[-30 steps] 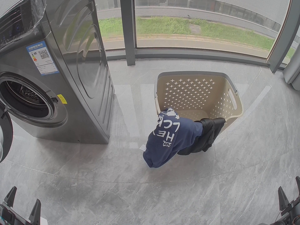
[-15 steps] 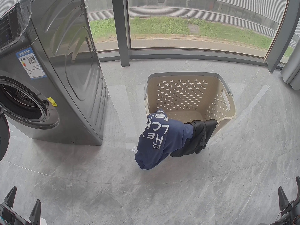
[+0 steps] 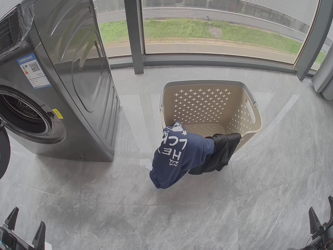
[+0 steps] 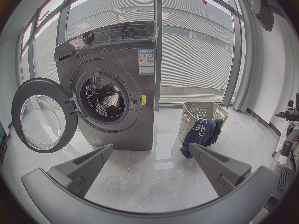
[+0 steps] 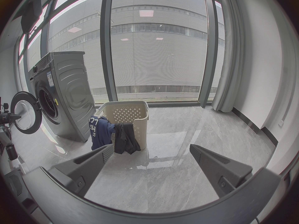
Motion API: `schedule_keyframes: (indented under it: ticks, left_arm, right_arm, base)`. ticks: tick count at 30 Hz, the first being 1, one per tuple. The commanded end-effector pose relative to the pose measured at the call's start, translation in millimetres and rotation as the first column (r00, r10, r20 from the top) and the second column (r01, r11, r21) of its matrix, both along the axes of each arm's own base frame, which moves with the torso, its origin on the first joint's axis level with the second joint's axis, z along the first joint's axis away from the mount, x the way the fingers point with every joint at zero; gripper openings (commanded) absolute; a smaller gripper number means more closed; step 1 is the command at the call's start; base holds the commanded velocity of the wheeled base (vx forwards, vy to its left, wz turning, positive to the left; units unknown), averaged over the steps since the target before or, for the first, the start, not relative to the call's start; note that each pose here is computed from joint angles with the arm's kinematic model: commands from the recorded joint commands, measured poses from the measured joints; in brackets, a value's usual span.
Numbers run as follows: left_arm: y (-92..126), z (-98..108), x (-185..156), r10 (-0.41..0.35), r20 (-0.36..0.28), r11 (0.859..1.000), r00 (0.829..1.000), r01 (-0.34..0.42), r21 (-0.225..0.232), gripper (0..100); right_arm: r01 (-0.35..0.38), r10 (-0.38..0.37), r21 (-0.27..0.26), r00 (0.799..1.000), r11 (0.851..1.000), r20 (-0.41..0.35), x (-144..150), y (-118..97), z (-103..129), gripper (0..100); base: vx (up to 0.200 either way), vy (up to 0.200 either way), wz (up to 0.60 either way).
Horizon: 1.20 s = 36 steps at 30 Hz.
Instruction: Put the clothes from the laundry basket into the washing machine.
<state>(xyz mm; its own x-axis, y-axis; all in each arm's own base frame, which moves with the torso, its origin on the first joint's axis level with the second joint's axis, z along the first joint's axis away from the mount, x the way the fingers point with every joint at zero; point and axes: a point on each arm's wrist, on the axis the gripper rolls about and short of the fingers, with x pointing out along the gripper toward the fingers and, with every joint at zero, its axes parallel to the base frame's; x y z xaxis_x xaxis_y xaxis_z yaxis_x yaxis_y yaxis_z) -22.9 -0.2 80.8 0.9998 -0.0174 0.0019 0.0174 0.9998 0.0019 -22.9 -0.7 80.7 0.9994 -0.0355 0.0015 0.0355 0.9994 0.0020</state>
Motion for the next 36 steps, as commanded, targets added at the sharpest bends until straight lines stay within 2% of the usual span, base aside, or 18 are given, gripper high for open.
schedule_keyframes:
  ticks: [1,8,23,32,36]
  left_arm:
    - [0.0,-5.1,0.2,0.001,-0.002,1.0,1.0,-0.001,0.0,100]
    - [0.0,-5.3,0.2,-0.001,-0.003,1.0,1.0,0.001,0.001,100]
    - [0.0,-5.3,0.1,-0.001,-0.002,1.0,1.0,0.001,0.003,100]
    - [0.0,-5.3,0.1,-0.001,-0.002,1.0,1.0,0.001,0.001,100]
    - [0.0,-5.3,0.1,-0.001,-0.002,1.0,1.0,0.001,0.001,100]
  right_arm:
    - [0.0,0.0,0.001,1.0,1.0,0.002,-0.2,0.0,-4.4,100]
    - [-0.005,0.005,0.0,1.0,1.0,0.002,-0.2,0.1,-4.4,100]
    - [-0.005,0.005,0.0,1.0,1.0,0.002,-0.2,0.1,-4.4,100]
    - [-0.005,0.005,0.0,1.0,1.0,0.002,-0.2,0.1,-4.4,100]
    - [-0.005,0.005,0.0,1.0,1.0,0.002,-0.2,0.1,-4.4,100]
  base:
    - [0.0,-0.2,0.0]
    - [0.0,-0.2,0.0]
    - [0.0,0.0,0.0]
    - [0.0,-0.2,0.0]
    - [0.0,0.0,0.0]
